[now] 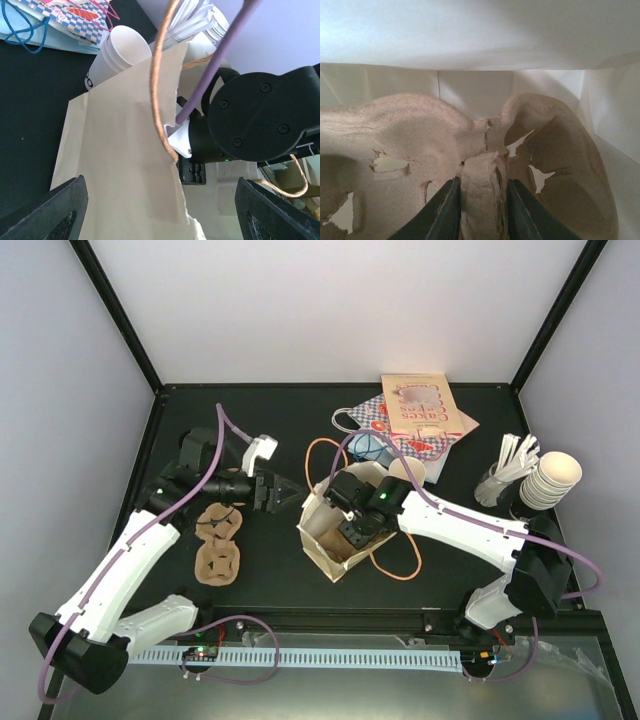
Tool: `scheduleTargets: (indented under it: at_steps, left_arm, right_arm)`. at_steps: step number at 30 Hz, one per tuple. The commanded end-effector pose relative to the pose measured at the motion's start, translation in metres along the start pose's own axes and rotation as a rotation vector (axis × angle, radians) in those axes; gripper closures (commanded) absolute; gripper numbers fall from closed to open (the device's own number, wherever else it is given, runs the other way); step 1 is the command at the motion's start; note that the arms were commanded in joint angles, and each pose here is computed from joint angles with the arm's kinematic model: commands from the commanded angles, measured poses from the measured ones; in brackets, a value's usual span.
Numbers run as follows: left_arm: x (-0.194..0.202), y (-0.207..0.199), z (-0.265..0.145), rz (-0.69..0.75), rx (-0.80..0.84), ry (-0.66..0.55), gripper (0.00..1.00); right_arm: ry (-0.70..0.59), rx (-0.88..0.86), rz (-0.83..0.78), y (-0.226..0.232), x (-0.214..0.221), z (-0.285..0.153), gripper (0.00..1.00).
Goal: Pack the takeout coffee
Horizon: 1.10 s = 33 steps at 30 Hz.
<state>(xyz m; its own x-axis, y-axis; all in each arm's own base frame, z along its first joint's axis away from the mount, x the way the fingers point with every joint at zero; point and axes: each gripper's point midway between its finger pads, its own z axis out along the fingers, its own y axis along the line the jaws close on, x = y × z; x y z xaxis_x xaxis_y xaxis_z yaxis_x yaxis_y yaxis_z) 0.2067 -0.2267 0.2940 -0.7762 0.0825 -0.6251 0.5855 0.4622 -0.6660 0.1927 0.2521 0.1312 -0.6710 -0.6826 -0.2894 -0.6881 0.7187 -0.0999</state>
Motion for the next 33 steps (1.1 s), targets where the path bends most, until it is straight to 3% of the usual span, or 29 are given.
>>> scheduleTargets:
  at_steps: [1, 5, 17, 33]
  left_arm:
    - [-0.008, -0.01, -0.007, 0.073, -0.006, -0.024, 0.17]
    - [-0.007, -0.014, 0.0, 0.088, -0.018, 0.005, 0.18]
    - [-0.011, -0.007, 0.005, 0.193, -0.282, 0.07, 0.21]
    - [0.002, 0.0, 0.026, 0.156, -0.342, 0.232, 0.5]
  right_arm:
    - [-0.042, -0.012, -0.006, 0.004, -0.015, 0.0, 0.72]
    - [-0.041, -0.011, -0.004, 0.004, -0.017, 0.002, 0.72]
    - [-0.052, -0.003, -0.002, 0.003, -0.017, 0.003, 0.72]
    - [-0.054, 0.003, -0.006, 0.002, -0.016, 0.005, 0.72]
